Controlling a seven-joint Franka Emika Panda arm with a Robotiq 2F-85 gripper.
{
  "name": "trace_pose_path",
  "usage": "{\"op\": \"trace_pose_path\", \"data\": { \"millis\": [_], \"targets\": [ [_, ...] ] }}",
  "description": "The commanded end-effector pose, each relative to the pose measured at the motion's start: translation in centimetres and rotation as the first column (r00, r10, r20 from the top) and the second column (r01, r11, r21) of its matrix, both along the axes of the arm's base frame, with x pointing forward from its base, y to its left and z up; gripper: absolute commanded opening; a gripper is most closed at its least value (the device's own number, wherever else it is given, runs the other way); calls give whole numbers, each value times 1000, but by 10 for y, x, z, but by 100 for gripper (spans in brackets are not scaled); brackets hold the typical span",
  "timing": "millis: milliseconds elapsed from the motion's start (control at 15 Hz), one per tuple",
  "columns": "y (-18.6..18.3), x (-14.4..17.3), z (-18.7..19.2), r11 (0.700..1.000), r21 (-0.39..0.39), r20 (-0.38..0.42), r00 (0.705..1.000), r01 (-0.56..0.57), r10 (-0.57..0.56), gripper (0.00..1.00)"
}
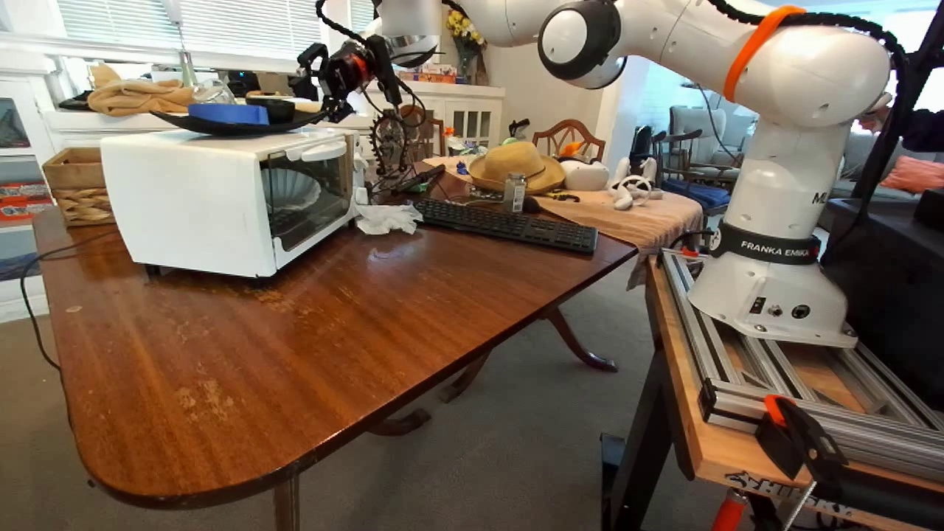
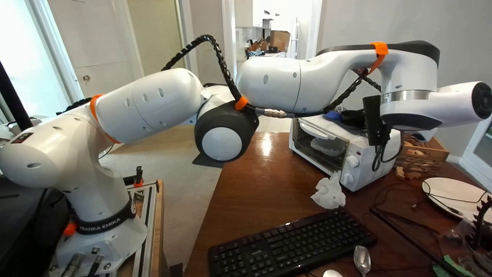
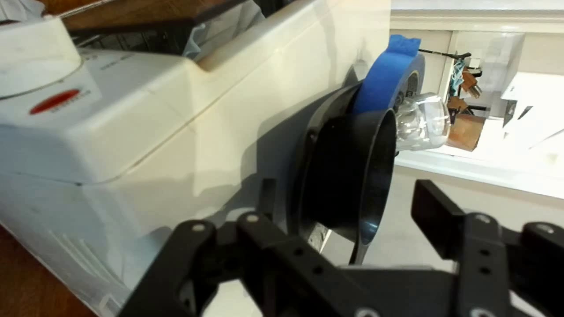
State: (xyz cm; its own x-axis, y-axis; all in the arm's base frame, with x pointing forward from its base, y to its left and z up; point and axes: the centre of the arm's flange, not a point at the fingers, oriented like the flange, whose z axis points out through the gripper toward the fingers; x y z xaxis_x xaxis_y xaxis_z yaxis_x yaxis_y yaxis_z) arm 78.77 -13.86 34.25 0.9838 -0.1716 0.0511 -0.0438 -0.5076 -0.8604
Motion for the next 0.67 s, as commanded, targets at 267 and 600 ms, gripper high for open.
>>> {"op": "trace_pose_path", "data": {
  "millis": [267, 600],
  "targets": [
    [-28, -11, 35, 996, -31, -70, 994, 84, -86, 83],
    [-8, -60, 92, 997, -72, -294, 956, 7, -28, 100]
  ]
}}
